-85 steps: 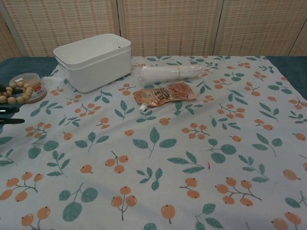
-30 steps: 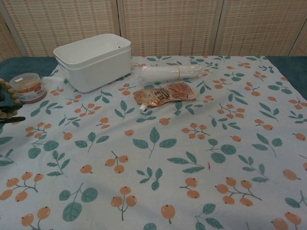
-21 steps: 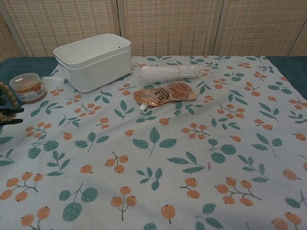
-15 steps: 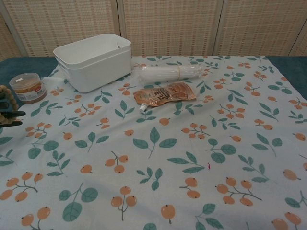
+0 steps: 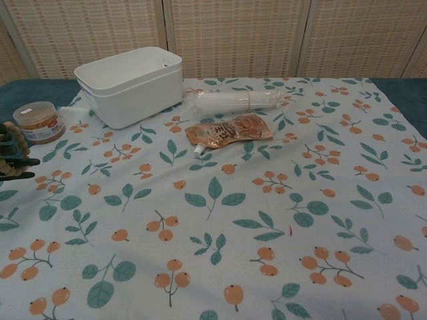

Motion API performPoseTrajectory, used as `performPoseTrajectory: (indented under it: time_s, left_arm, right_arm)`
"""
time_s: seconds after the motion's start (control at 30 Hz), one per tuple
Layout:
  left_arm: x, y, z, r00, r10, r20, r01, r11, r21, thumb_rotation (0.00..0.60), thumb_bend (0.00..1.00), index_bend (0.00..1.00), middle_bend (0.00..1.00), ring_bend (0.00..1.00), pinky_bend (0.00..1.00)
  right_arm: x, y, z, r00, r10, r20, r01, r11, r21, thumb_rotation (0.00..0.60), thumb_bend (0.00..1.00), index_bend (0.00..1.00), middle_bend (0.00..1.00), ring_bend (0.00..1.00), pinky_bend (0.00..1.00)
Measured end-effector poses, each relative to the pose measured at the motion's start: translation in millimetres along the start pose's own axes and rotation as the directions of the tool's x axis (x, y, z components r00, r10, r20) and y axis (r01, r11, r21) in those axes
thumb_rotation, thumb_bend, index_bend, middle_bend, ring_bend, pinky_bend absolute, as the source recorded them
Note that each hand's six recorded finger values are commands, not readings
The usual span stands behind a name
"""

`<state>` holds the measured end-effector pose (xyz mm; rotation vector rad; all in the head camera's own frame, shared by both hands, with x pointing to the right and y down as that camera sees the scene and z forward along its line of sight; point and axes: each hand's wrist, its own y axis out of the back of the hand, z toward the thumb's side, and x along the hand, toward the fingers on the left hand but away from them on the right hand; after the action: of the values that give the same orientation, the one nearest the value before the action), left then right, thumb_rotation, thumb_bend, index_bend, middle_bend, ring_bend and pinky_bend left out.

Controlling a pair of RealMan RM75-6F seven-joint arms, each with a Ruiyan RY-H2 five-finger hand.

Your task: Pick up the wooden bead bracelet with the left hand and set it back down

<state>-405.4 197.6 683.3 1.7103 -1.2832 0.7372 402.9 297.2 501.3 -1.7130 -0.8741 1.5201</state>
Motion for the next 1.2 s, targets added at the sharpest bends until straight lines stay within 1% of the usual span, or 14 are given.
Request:
performPoseTrajectory:
  time_s: [0.1, 0.13, 0.2, 0.3, 0.33, 0.43, 0.67, 0.73, 0.77, 0.87, 0.97, 1.0, 1.07, 1.2]
  left_arm:
    - [-0.2, -0.9, 0.5, 1.0, 0.0, 0.003, 0.0, 1.0, -0.007, 0.532, 0.53, 0.57, 0.73, 0.27, 0.03]
    - [-0.2, -1.0, 0.8, 1.0, 0.0, 0.005, 0.0, 1.0, -0.011, 0.518, 0.53, 0.57, 0.73, 0.27, 0.03]
    - [0.0, -1.3, 1.9, 1.0, 0.0, 0.01, 0.0, 1.0, -0.02, 0.49, 0.53, 0.57, 0.73, 0.27, 0.02]
    - [-0.2, -1.5, 2.7, 1.0, -0.002, 0.016, 0.002, 1.0, -0.026, 0.421, 0.52, 0.57, 0.73, 0.27, 0.02]
    - [-0.3, -1.7, 2.3, 1.0, -0.003, 0.015, 0.004, 1.0, -0.026, 0.408, 0.51, 0.57, 0.73, 0.27, 0.02]
    - [-0.1, -2.1, 1.4, 1.0, -0.008, 0.013, 0.009, 1.0, -0.025, 0.398, 0.52, 0.57, 0.73, 0.27, 0.02]
    - [-0.1, -5.2, 0.7, 1.0, -0.026, 0.012, 0.026, 1.0, -0.012, 0.356, 0.66, 0.57, 0.73, 0.27, 0.02]
    - [-0.1, -5.6, 0.4, 1.0, -0.026, 0.012, 0.026, 1.0, -0.015, 0.382, 0.72, 0.58, 0.74, 0.27, 0.02]
    - [0.0, -5.6, 0.2, 1.0, -0.025, 0.012, 0.025, 1.0, -0.017, 0.41, 0.76, 0.58, 0.74, 0.27, 0.02]
    - [0.5, -6.2, -0.9, 1.0, -0.023, 0.004, 0.023, 1.0, -0.021, 0.445, 0.89, 0.58, 0.74, 0.27, 0.02]
    - [0.9, -7.6, -0.6, 1.0, -0.026, 0.0, 0.026, 0.999, -0.025, 0.445, 0.97, 0.58, 0.74, 0.27, 0.02]
    - [1.2, -7.9, -0.3, 1.0, -0.025, 0.0, 0.025, 0.999, -0.026, 0.448, 0.98, 0.57, 0.74, 0.27, 0.02]
    - [1.4, -8.5, 0.0, 1.0, -0.025, 0.0, 0.025, 0.999, -0.025, 0.479, 1.0, 0.57, 0.74, 0.27, 0.02]
    - [1.6, -8.8, 0.6, 1.0, -0.023, 0.002, 0.023, 1.0, -0.015, 0.569, 1.0, 0.56, 0.73, 0.27, 0.01]
  right_arm:
    - [0.1, -0.6, 0.5, 1.0, 0.004, -0.003, -0.004, 1.0, 0.0, 0.378, 0.19, 0.0, 0.0, 0.0, 0.0]
    - [0.0, -0.6, 0.6, 1.0, 0.004, -0.004, -0.004, 1.0, 0.0, 0.378, 0.19, 0.0, 0.0, 0.0, 0.0]
    - [0.1, -0.8, 0.5, 1.0, 0.005, -0.003, -0.005, 1.0, 0.001, 0.379, 0.19, 0.0, 0.0, 0.0, 0.0]
    - [0.0, -0.6, 0.1, 1.0, 0.005, -0.001, -0.005, 1.0, 0.001, 0.378, 0.19, 0.0, 0.0, 0.0, 0.0]
    - [0.1, -0.5, 0.1, 1.0, 0.004, -0.001, -0.004, 1.0, 0.002, 0.379, 0.19, 0.0, 0.0, 0.0, 0.0]
    - [0.4, 0.2, 0.0, 1.0, 0.002, -0.001, -0.002, 1.0, 0.002, 0.378, 0.19, 0.0, 0.0, 0.0, 0.0]
    - [0.7, 0.9, -0.3, 1.0, -0.001, -0.001, 0.001, 1.0, 0.001, 0.379, 0.19, 0.0, 0.0, 0.0, 0.0]
    - [0.9, 1.0, -0.3, 1.0, -0.002, -0.001, 0.002, 1.0, 0.0, 0.379, 0.19, 0.0, 0.0, 0.0, 0.0]
    - [1.0, 1.1, -0.4, 1.0, -0.002, 0.0, 0.002, 1.0, 0.001, 0.379, 0.19, 0.0, 0.0, 0.0, 0.0]
    - [0.9, 1.2, -0.6, 1.0, -0.003, 0.001, 0.003, 1.0, 0.001, 0.378, 0.2, 0.0, 0.0, 0.0, 0.0]
    - [0.9, 1.4, -0.9, 1.0, -0.005, 0.003, 0.005, 1.0, 0.001, 0.377, 0.2, 0.0, 0.0, 0.0, 0.0]
    - [1.0, 1.4, -1.0, 1.0, -0.005, 0.003, 0.005, 1.0, 0.001, 0.377, 0.2, 0.0, 0.0, 0.0, 0.0]
    - [1.0, 1.3, -0.9, 1.0, -0.004, 0.003, 0.004, 1.0, 0.001, 0.378, 0.2, 0.0, 0.0, 0.0, 0.0]
    - [1.0, 1.0, -0.7, 1.0, -0.003, 0.002, 0.003, 1.0, 0.002, 0.378, 0.2, 0.0, 0.0, 0.0, 0.0]
